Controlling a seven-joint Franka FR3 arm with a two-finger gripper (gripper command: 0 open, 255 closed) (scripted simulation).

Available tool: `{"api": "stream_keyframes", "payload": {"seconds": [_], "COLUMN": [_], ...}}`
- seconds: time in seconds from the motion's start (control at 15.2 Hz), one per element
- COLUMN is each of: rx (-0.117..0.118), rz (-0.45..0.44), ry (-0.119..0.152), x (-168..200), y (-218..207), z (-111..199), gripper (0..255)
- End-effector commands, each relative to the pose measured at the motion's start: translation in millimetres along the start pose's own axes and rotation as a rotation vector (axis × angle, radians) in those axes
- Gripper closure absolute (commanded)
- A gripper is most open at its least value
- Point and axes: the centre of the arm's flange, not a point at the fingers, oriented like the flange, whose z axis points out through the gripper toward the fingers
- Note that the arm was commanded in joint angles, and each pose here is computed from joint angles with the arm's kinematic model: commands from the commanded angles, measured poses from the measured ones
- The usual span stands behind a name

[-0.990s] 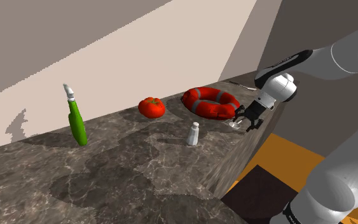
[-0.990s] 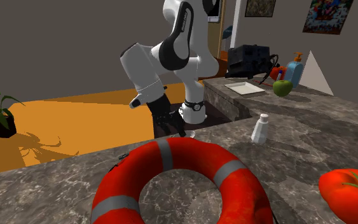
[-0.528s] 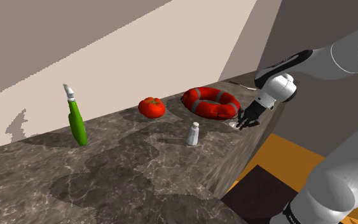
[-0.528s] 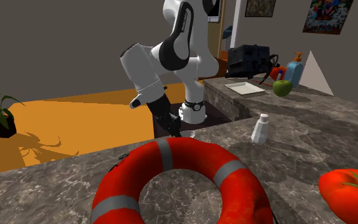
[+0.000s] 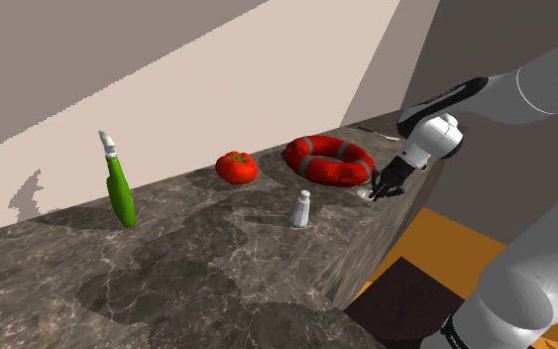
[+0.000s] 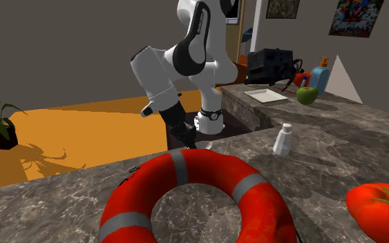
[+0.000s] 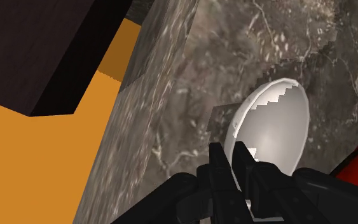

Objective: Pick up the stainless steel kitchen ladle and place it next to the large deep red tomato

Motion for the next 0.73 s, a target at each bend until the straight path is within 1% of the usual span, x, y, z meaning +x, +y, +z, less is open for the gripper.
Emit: {"api": "stream_keyframes", "payload": {"seconds": [0.0, 0.66], "rx": [0.0, 0.0], "rz": [0.0, 0.0], "ry": [0.0, 0.0], "x": [-2.2, -14.2], "y": [-3.2, -23.8], "z": [-7.3, -54.4], "gripper": [255, 255]}}
